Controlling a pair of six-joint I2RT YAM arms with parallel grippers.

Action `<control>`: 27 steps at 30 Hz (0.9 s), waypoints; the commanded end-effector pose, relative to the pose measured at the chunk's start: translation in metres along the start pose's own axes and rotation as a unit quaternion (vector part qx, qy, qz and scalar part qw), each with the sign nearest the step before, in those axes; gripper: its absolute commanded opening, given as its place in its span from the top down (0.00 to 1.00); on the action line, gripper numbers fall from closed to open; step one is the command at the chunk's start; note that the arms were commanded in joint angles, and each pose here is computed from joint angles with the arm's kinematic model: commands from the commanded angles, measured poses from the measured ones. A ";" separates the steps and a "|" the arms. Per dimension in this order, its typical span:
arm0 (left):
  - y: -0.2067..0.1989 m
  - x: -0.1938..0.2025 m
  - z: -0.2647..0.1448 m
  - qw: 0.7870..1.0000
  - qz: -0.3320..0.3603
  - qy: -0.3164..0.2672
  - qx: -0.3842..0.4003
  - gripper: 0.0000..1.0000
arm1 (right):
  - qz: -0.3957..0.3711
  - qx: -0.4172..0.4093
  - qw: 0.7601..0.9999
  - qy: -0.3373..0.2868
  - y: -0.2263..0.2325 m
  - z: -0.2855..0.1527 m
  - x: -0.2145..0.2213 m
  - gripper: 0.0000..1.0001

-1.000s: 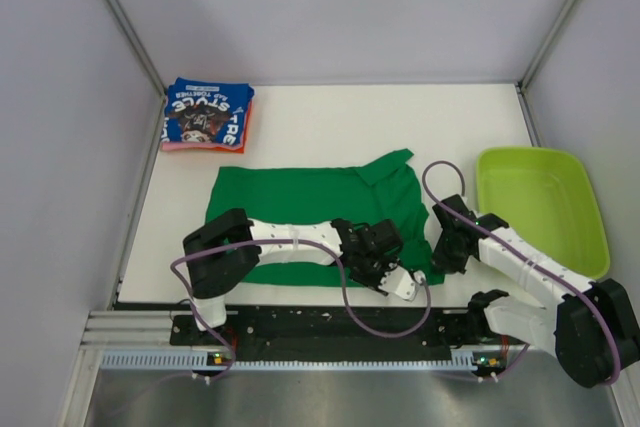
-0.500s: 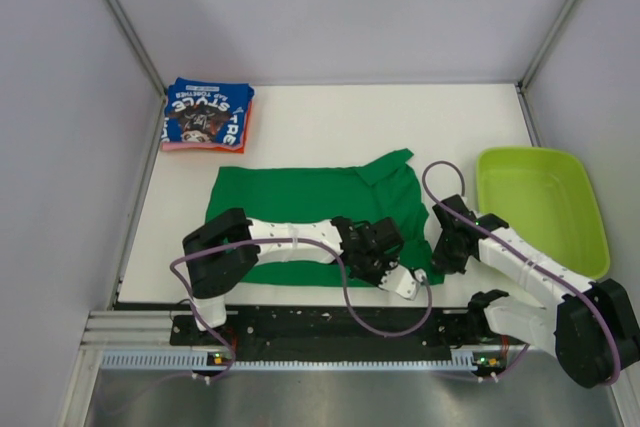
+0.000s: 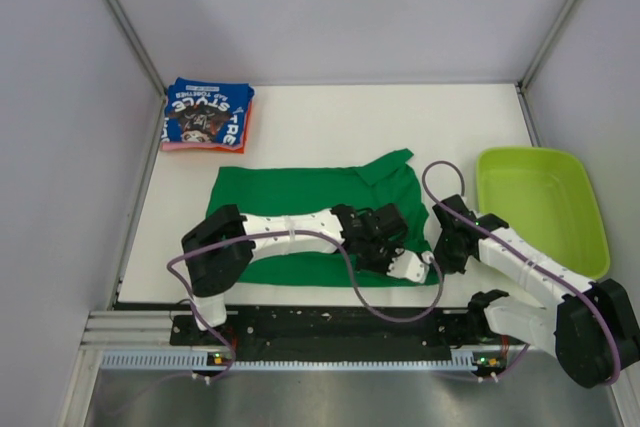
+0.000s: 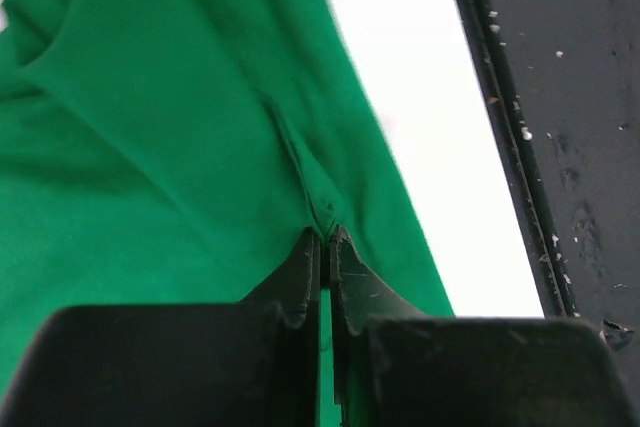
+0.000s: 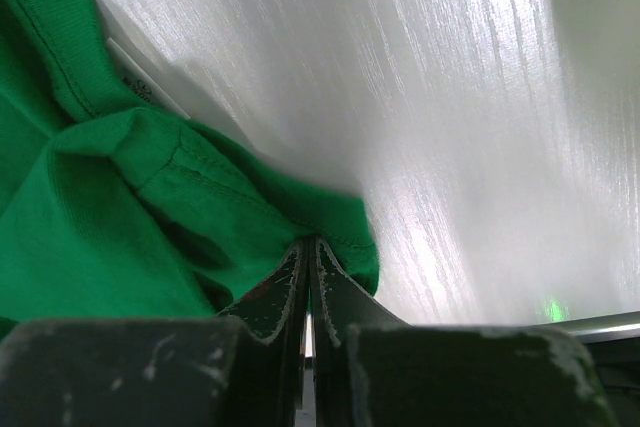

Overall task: Fold and stack the t-shirts
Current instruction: Fold the flattened tshirt in 1/3 of the way

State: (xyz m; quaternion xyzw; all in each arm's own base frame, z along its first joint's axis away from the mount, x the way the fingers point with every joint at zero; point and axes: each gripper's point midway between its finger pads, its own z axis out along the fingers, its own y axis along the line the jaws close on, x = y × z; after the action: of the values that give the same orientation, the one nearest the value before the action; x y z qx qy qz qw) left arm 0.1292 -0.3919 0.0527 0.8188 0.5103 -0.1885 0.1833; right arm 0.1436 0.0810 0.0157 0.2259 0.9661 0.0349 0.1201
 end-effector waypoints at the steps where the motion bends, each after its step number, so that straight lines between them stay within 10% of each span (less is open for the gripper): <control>1: 0.035 -0.016 -0.033 0.995 -0.074 -0.053 -0.035 1.00 | 0.006 0.001 1.000 -0.002 -0.002 0.008 0.000 1.00; 13: 0.109 0.067 -0.047 0.931 -0.342 -0.068 -0.109 0.99 | 0.006 0.001 1.000 0.002 -0.002 0.009 0.002 1.00; 27: 0.131 0.129 -0.048 0.868 -0.466 -0.023 -0.167 0.80 | 0.005 0.001 1.000 0.003 -0.002 0.010 0.002 1.00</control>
State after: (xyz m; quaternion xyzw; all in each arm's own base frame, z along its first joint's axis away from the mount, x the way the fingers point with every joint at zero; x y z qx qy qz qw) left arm 0.2827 -0.3295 0.0253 0.4818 0.8353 -0.1999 0.1736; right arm 0.1458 0.0839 0.0155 0.2254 0.9658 0.0418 0.1211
